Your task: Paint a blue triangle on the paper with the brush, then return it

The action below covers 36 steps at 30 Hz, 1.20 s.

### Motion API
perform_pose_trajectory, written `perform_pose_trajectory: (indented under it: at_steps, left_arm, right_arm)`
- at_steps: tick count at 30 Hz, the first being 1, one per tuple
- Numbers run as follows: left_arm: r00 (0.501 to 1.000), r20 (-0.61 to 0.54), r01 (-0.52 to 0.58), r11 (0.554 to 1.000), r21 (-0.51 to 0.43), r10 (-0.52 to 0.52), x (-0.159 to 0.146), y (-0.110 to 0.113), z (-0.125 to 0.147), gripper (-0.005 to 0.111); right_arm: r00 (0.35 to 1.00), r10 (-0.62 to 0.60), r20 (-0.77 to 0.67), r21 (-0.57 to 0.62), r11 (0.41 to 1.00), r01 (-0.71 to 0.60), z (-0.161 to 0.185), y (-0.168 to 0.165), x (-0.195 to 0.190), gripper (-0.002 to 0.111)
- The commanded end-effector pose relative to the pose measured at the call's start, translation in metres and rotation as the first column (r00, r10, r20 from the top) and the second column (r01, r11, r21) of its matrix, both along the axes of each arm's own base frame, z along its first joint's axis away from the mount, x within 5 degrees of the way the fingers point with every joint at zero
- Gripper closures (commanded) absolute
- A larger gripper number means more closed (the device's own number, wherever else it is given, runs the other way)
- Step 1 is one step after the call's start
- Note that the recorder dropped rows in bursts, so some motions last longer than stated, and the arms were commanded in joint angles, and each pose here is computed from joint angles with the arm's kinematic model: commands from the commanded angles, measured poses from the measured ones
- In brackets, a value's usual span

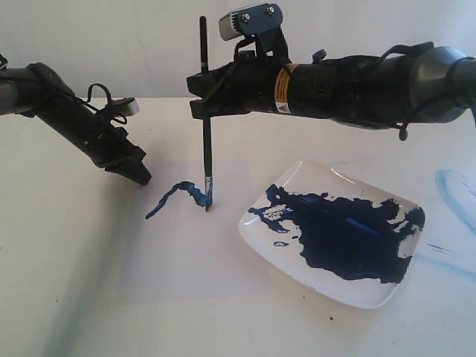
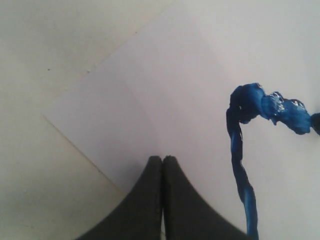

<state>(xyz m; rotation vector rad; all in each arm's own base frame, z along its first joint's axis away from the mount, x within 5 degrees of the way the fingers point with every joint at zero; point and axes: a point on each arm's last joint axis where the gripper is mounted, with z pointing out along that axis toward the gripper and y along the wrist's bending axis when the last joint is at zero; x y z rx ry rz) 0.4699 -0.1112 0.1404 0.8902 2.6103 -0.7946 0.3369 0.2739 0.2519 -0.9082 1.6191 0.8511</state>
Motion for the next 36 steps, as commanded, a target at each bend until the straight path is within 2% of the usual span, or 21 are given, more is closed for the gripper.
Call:
perform_pose_trajectory:
  at_steps: [1,9,14,18,20,23,28,36]
  left_arm:
    - [1.0,-0.023,0.013,1.0,-0.014,-0.013,-0.002,-0.002,0.0,0.107]
    - [1.0,-0.025,0.014,1.0,-0.015,-0.014,-0.002,-0.002,0.0,0.107]
    - [1.0,-0.025,0.014,1.0,-0.015,-0.014,-0.002,-0.002,0.0,0.107]
    - [1.0,-0.025,0.014,1.0,-0.015,-0.014,-0.002,-0.002,0.0,0.107]
    - [1.0,-0.025,0.014,1.0,-0.015,-0.014,-0.002,-0.002,0.0,0.107]
    - [1.0,-0.025,0.014,1.0,-0.015,-0.014,-0.002,-0.002,0.0,0.107]
    - [1.0,-0.025,0.014,1.0,-0.015,-0.014,-0.002,-0.002,0.0,0.107]
    - [1.0,-0.026,0.015,1.0,-0.015,-0.016,-0.002,-0.002,0.0,0.107]
  right_arm:
    - [1.0,0.004,-0.01,-0.016,1.0,-0.004,-0.001,-0.002,-0.003,0.108]
    - [1.0,0.006,-0.025,-0.015,1.0,-0.006,-0.001,-0.002,-0.004,0.108]
    - [1.0,0.019,-0.009,0.03,0.999,-0.019,0.003,-0.001,-0.004,0.108]
    - [0.999,0.033,0.001,0.102,0.994,-0.033,0.009,0.0,-0.005,0.108]
    - [0.997,0.076,0.01,0.154,0.985,-0.077,0.013,0.003,-0.009,0.108]
    - [0.997,0.072,-0.022,0.261,0.963,-0.064,0.016,0.012,-0.012,0.108]
    - [0.998,0.054,-0.021,0.268,0.962,-0.047,0.0,0.033,-0.019,0.108]
    - [0.998,0.029,-0.049,0.244,0.97,-0.016,-0.011,0.036,-0.016,0.108]
